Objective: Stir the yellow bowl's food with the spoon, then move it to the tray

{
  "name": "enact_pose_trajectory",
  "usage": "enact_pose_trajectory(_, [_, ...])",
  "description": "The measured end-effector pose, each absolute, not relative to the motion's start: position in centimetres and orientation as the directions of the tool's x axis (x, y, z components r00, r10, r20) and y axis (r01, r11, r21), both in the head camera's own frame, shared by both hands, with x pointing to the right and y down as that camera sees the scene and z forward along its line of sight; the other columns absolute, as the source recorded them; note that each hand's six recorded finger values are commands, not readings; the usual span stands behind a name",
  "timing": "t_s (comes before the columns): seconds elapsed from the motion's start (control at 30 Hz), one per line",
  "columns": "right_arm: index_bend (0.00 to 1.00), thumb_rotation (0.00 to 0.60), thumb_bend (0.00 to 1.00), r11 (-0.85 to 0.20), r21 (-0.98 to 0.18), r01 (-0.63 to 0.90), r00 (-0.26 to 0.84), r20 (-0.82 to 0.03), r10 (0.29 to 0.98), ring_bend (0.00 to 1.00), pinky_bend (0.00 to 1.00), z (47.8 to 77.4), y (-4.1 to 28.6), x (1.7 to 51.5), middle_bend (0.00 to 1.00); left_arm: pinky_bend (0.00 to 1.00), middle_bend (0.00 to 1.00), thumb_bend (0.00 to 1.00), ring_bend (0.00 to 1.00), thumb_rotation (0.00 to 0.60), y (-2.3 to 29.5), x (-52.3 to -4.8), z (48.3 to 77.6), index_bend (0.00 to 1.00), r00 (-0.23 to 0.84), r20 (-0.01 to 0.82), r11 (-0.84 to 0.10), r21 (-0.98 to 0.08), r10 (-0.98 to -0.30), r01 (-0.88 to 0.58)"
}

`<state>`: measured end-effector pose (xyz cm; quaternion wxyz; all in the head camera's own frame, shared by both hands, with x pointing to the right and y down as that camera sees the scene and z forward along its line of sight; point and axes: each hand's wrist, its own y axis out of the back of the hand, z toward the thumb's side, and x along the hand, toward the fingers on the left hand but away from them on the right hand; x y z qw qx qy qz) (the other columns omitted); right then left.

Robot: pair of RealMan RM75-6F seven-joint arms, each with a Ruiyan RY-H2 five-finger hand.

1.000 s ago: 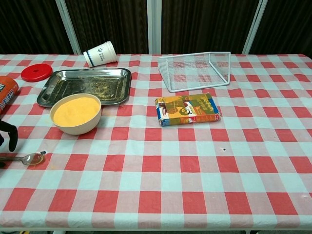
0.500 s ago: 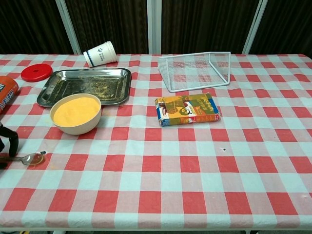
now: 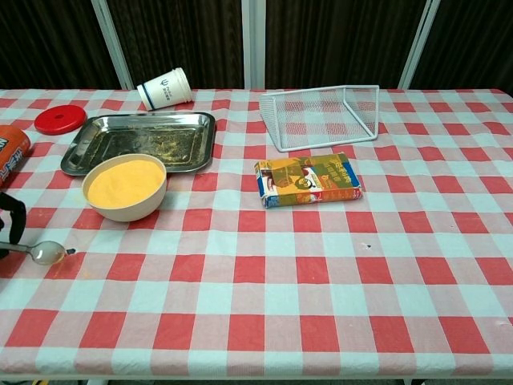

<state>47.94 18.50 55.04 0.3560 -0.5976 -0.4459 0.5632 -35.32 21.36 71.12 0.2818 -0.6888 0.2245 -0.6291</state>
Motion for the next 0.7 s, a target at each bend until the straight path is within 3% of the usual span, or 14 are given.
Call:
enact_pose_trajectory(0.33, [0.06,0.600,0.12,-0.323,-0.941,0.104,-0.029,-0.327,0.945,0.09,0.23,54.1,17.7,48.3,0.24,0.89,0.89,0.39,0.85,0.600,13.7,-33.0,68.1,0.61,0.169,0.643,-0.648,-0.761,-0.747,0.027])
enact_pose_trajectory(0.5, [0.06,0.600,0.12,-0.309,-0.946,0.099,-0.035,-0.313,0.949,0.09,0.23,53.6,17.6,48.5,0.24,0.89,0.89,0.39,0.85,0.600,11.0,-30.9,68.5,0.61,0.202,0.653,-0.652,-0.754,-0.730,0.079])
enact_pose_trajectory(0.7, [0.06,0.600,0.12,-0.310,-0.945,0.105,-0.045,-0.316,0.948,0.09,0.23,53.6,17.8,48.8,0.24,0.89,0.89,0.39,0.85,0.600,9.8,-28.9,70.2,0.60,0.201,0.690,-0.673,-0.723,-0.695,0.157])
